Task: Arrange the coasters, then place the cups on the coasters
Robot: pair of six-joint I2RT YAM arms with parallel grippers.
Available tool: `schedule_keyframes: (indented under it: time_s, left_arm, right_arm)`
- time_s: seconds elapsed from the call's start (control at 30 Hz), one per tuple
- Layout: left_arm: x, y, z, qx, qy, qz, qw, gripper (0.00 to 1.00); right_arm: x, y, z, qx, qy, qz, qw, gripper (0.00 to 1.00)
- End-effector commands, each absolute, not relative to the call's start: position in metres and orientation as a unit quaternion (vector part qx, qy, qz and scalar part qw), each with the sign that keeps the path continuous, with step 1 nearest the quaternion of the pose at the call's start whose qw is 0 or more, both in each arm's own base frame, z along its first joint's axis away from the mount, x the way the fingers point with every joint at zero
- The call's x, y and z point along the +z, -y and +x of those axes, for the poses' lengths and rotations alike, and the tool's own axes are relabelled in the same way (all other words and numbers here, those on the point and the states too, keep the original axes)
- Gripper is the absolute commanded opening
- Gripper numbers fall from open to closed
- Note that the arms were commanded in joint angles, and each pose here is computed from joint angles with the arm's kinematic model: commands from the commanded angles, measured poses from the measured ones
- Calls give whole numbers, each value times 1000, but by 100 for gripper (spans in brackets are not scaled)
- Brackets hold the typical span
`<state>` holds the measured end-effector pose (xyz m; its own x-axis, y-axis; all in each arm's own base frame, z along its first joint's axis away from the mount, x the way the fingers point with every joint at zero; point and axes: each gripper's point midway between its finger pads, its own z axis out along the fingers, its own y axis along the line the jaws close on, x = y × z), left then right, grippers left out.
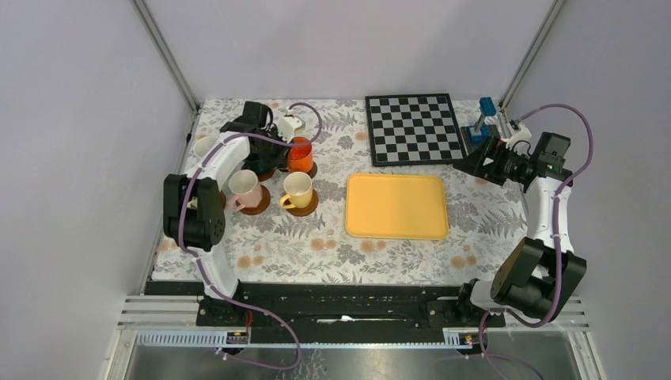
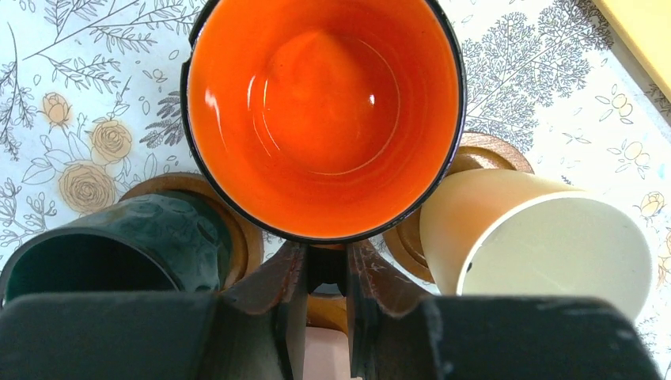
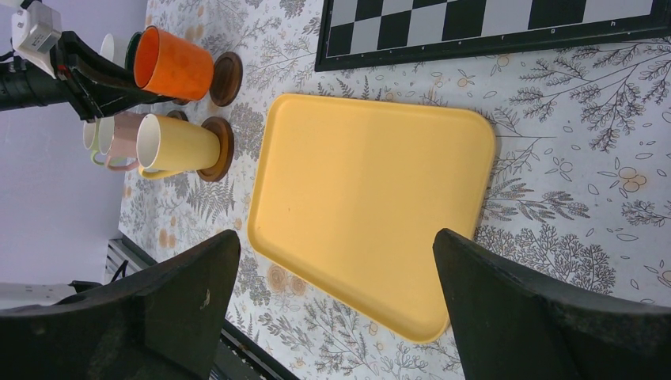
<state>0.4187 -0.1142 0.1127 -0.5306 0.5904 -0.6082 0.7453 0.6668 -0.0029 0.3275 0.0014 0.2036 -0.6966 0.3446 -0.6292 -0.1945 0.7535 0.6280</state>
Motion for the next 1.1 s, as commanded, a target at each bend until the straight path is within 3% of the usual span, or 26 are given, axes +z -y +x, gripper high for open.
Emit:
schedule_keyframes:
  time_s: [0.0,1.07]
  left_arm:
    - [129,130,441,-133,-836,410,340,0]
    - [102,130,441,-121,-845,408,325,0]
  right_arm:
    - [210,-3,326,353,-846,30,398,100]
    - [208,-3,326,351,-848,30,396,100]
